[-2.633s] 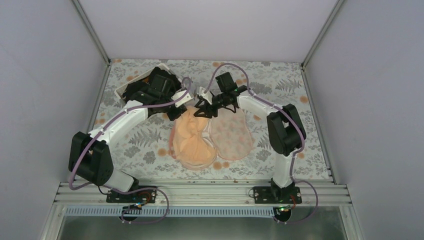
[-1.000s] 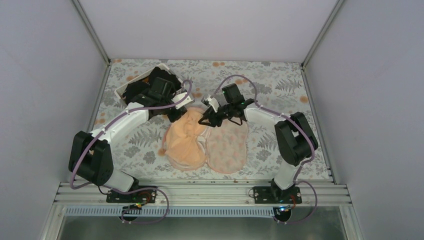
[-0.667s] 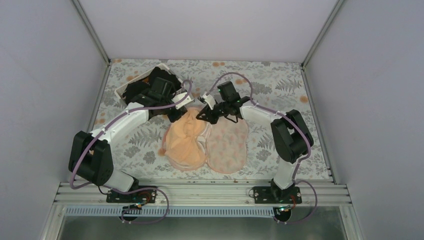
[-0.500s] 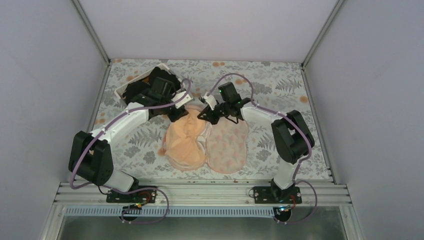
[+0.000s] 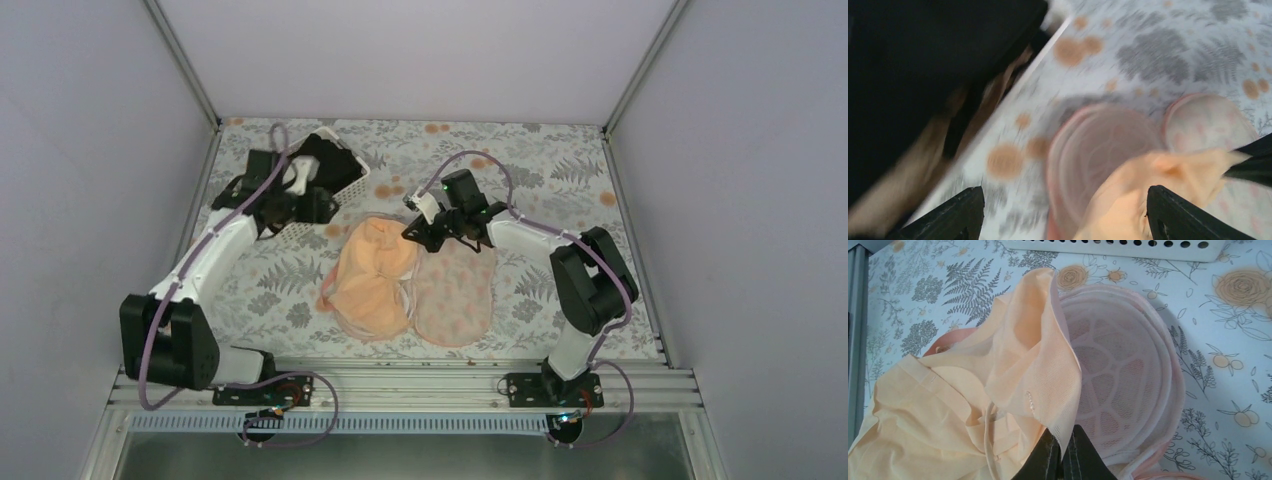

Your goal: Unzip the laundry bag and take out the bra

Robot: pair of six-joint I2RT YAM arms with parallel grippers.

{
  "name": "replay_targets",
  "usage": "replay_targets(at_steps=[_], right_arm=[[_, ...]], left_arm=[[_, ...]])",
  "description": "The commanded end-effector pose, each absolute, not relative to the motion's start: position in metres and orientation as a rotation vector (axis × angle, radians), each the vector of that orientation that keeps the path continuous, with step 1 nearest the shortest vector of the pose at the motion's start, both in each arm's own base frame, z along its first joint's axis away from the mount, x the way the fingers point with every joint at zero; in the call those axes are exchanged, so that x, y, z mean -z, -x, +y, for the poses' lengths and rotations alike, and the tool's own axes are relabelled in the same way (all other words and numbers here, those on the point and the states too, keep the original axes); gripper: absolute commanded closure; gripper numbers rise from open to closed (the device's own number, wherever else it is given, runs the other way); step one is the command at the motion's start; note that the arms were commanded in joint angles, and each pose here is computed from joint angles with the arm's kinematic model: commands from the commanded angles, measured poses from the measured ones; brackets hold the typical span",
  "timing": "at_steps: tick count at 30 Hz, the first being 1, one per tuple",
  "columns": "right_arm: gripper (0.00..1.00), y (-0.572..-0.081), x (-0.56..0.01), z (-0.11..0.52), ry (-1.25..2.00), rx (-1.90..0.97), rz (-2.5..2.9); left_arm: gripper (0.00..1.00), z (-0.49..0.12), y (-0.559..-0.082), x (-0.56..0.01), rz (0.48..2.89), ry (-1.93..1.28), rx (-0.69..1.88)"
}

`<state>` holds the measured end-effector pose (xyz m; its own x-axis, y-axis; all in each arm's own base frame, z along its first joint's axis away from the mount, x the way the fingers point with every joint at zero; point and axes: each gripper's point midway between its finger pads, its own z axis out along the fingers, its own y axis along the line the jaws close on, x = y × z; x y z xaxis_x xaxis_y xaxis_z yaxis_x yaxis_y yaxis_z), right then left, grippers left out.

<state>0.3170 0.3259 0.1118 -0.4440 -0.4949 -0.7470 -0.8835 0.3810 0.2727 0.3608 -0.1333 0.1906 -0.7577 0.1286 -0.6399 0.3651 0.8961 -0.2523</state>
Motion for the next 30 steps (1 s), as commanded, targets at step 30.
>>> replay_targets(at_steps=[30], right_arm=[[0.96, -0.327, -0.119, 0.327, 1.182, -0.851, 2.076]], left_arm=[[0.54, -0.157, -0.172, -0.063, 2.921, 0.402, 1.193]])
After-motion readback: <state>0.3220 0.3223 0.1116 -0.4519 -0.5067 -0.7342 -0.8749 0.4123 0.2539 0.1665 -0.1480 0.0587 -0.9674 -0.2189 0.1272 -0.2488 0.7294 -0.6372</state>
